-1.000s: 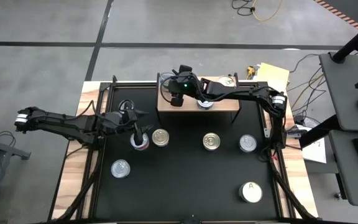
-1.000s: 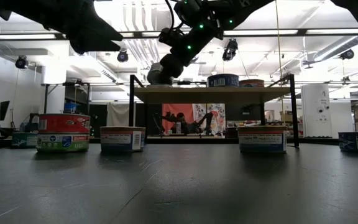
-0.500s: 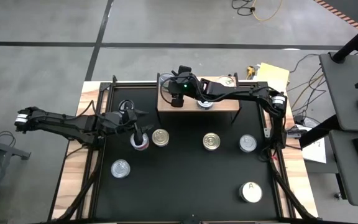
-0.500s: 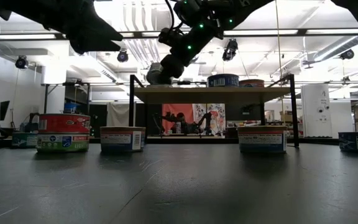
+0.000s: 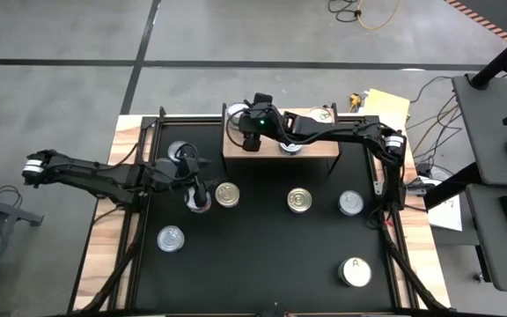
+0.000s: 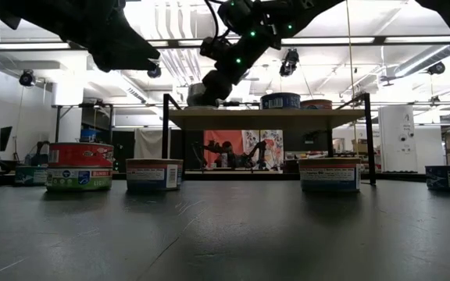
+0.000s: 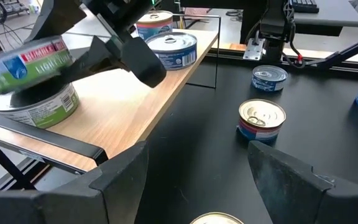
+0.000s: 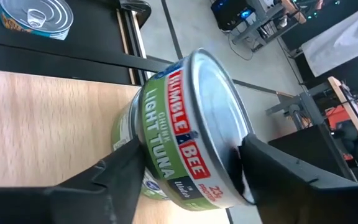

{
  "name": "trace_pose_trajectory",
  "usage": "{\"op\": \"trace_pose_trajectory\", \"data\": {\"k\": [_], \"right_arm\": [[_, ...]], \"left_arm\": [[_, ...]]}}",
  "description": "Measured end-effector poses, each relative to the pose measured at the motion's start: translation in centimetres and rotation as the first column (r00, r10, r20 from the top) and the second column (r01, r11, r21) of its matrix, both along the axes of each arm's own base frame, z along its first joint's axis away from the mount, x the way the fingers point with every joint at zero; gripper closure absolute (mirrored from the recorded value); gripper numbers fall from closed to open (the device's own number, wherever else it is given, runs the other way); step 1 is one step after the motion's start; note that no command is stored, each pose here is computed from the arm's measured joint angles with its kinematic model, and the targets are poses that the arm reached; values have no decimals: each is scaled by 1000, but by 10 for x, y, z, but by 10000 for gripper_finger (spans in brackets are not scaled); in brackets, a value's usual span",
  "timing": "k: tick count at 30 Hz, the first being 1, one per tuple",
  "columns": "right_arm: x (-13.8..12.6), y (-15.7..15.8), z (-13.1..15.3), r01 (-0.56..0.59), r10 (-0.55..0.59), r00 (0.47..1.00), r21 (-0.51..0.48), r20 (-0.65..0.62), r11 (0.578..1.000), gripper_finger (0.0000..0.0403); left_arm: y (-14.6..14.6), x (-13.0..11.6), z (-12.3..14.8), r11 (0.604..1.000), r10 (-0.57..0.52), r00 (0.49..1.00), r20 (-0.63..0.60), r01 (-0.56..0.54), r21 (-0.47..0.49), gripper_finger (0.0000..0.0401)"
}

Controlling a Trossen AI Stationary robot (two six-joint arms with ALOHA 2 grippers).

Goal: Stack canned seafood by type on shelf
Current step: Stack the green white tuna can on top of the green white tuna can on the shelf

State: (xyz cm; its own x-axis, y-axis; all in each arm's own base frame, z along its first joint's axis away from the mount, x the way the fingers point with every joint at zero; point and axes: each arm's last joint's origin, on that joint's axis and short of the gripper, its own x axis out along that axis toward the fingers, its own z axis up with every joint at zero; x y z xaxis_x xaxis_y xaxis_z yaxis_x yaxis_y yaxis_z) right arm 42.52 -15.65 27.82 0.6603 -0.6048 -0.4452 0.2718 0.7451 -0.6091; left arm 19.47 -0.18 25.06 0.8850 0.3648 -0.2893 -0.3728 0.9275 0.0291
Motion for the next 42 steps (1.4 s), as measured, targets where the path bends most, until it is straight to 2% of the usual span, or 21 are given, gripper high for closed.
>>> {"op": "trace_pose_trajectory", "data": {"k": [7, 17, 37, 42], "right_arm": [[0, 1, 0, -1, 1, 1000, 2, 4, 1000, 97], [1, 1, 0, 19, -20, 999, 32, 36, 999, 61], [0, -1, 2, 51, -57, 994, 74, 88, 996, 56], [-7, 7, 16, 54, -66, 991, 103, 114, 993, 57]], "left_arm": [[0, 0, 0, 1000, 0, 1000, 1, 0, 0, 141], [0, 0, 0, 1000, 0, 1000, 1, 0, 0, 141], [0, 0, 1, 1000, 0, 1000, 10, 0, -1, 141], [0, 0, 1, 1000, 2, 1000, 12, -2, -7, 141]]}}
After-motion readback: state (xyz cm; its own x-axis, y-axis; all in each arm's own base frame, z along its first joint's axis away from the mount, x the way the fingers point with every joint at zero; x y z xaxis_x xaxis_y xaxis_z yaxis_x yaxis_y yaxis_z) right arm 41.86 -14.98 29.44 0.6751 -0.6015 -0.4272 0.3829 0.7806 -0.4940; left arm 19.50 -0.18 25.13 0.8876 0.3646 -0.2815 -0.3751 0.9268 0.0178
